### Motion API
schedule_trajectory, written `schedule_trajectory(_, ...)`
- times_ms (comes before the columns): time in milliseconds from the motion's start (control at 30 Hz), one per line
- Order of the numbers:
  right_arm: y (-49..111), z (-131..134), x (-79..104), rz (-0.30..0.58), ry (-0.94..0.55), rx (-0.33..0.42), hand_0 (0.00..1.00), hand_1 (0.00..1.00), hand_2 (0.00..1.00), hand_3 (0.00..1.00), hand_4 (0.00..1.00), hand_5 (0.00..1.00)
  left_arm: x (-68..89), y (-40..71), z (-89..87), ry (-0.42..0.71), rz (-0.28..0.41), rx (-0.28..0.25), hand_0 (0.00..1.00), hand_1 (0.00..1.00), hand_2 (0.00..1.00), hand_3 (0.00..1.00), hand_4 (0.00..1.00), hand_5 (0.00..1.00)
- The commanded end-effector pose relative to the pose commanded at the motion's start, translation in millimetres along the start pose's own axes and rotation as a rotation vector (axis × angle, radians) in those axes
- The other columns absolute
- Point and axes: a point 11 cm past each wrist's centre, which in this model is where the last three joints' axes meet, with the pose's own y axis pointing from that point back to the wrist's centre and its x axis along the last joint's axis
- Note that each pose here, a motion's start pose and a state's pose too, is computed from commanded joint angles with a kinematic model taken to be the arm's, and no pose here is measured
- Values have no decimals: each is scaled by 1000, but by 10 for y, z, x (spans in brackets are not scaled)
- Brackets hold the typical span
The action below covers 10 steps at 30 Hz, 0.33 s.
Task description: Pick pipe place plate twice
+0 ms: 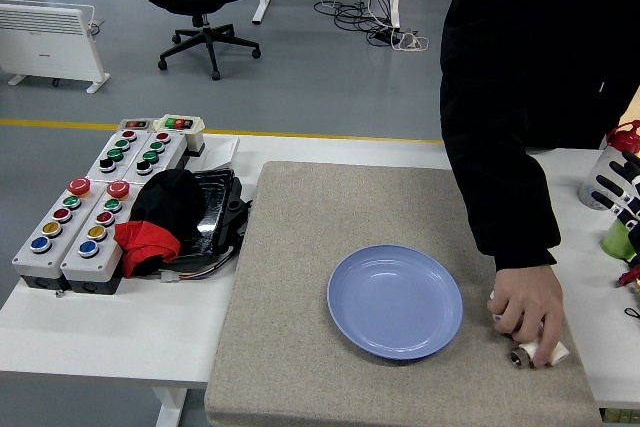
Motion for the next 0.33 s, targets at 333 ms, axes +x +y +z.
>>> schedule_trajectory(333,1,2,7,1,-5,-3,802,768,852,837,542,597,2,-1,-5,-1,1,1,719,761,725,674,413,998)
